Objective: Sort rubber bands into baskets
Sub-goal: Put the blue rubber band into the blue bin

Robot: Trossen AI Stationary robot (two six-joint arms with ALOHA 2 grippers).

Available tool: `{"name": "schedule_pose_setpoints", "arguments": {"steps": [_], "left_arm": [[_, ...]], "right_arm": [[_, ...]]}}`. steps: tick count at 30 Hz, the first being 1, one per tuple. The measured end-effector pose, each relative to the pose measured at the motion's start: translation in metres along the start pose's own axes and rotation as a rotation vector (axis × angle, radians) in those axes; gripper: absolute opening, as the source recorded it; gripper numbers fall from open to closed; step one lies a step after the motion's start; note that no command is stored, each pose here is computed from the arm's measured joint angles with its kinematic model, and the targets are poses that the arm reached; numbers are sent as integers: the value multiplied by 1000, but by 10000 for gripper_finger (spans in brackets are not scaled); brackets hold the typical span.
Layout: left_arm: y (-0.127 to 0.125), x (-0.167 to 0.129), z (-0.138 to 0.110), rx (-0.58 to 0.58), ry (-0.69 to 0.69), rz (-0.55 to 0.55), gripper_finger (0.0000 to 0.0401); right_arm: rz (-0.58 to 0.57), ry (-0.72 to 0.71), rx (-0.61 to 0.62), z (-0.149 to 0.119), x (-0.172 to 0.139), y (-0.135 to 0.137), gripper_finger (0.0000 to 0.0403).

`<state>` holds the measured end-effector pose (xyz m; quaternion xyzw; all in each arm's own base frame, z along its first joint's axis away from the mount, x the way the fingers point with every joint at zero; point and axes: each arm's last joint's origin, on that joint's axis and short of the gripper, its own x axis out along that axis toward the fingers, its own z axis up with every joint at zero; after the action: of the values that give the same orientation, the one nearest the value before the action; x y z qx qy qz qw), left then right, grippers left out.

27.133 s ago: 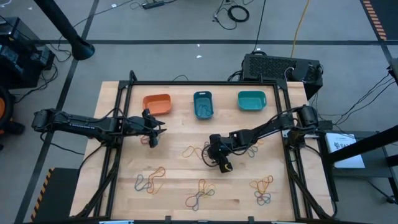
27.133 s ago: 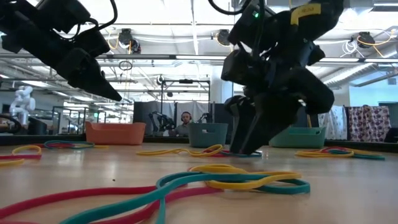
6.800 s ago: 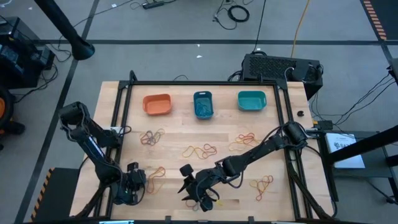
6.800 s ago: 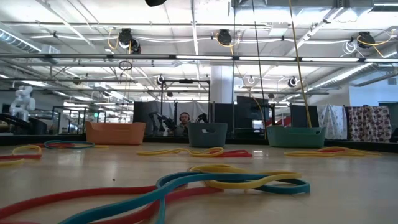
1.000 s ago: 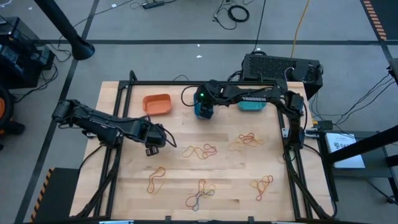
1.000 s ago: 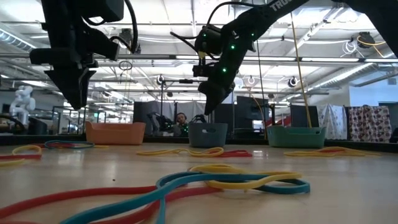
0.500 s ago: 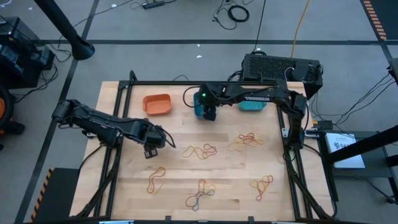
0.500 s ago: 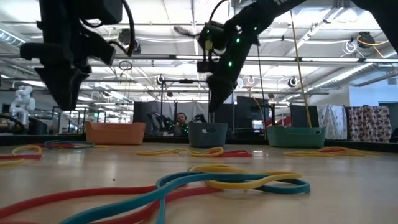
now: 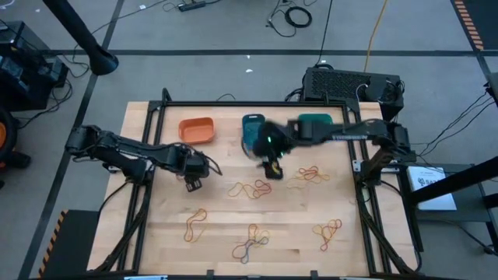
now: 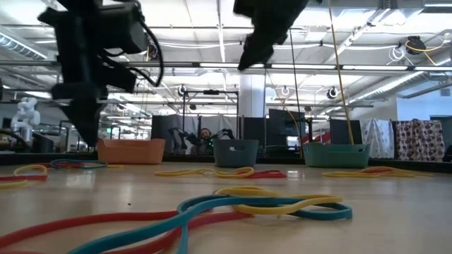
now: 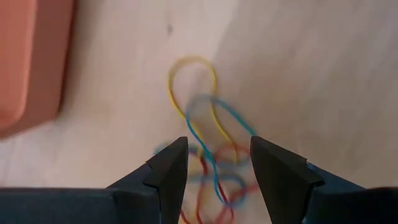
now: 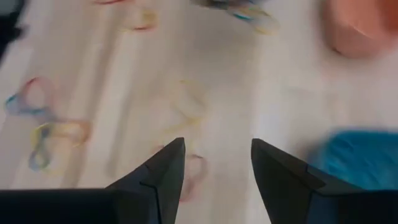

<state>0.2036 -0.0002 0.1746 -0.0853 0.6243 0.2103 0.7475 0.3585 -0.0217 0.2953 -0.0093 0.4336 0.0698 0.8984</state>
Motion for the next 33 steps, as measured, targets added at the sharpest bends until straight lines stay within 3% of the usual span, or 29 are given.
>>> {"name": "schedule_pose_setpoints", "arguments": {"steps": [6,17,24,33], "left_arm": [[15,4,6,-73,13,4,183],[22,15,5,-123,10,-30,183],[28,28,-4,-119,17,-2,183],[26,34,-5,-131,-6,-44,183]], "right_arm": [[60,-134,-178,-11,6,45,178],[129,-500,-299,-58,42,94,177],[91,-608,-343,-53,33,104,177],[94,-581,-344,-56,35,104,177]]}}
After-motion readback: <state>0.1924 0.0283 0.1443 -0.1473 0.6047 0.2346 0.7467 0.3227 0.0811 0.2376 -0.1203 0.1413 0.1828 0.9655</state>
